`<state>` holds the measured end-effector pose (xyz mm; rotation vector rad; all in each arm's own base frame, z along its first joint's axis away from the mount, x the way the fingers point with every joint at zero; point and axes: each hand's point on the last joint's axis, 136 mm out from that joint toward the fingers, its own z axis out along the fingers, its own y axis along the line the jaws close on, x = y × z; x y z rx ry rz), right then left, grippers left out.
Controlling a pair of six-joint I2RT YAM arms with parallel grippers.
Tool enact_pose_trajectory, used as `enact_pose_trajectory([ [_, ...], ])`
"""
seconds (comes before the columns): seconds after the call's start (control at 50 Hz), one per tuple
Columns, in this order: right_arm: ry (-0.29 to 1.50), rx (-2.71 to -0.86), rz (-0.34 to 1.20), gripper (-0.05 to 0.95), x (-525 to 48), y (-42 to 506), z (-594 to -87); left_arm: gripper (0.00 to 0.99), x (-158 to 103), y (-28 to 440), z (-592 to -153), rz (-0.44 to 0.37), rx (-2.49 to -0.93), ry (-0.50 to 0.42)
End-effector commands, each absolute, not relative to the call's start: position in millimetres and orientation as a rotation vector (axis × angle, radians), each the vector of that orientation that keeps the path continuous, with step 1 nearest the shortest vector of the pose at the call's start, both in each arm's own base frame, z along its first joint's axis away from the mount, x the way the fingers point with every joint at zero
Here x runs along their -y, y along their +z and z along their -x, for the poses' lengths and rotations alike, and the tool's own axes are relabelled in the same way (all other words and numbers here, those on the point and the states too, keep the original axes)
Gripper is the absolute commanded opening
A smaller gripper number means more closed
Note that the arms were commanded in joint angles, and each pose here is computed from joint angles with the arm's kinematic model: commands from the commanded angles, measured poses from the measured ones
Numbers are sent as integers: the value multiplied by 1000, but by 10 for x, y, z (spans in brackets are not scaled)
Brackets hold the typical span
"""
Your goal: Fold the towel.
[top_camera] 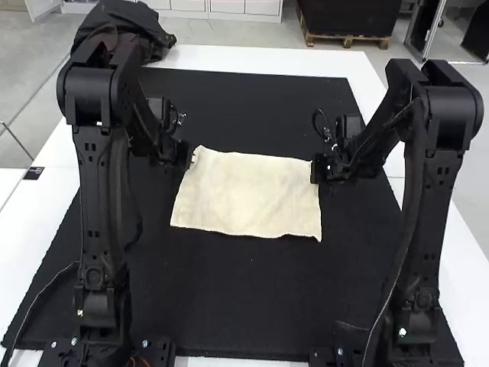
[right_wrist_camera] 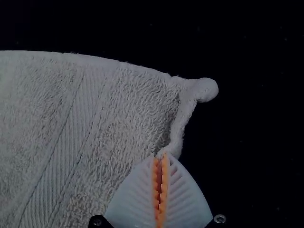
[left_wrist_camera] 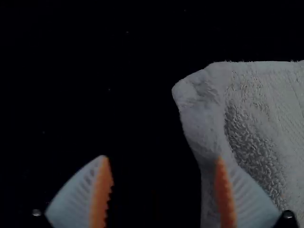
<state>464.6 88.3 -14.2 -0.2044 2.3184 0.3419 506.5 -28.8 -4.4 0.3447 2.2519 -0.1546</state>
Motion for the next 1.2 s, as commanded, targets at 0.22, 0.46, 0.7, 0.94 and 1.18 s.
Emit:
enact_pose_trajectory([
  [0.22,381,-2312,175,-23,-874,-66,-4593,23,359,-279,-4888,-397,-2267,-194],
  [0.46,384,-2331,176,-23,-884,-139,-4542,72,239,224,-5159,-342,-2150,-168],
  [0.7,385,-2340,174,-21,-875,-176,-4500,718,290,475,-5250,-331,-2119,-179],
  [0.94,394,-2339,176,-21,-880,-176,-4495,869,404,443,-5201,-355,-2134,-195],
  [1.18,397,-2326,169,-23,-883,-147,-4524,870,520,331,-5126,-381,-2160,-211],
])
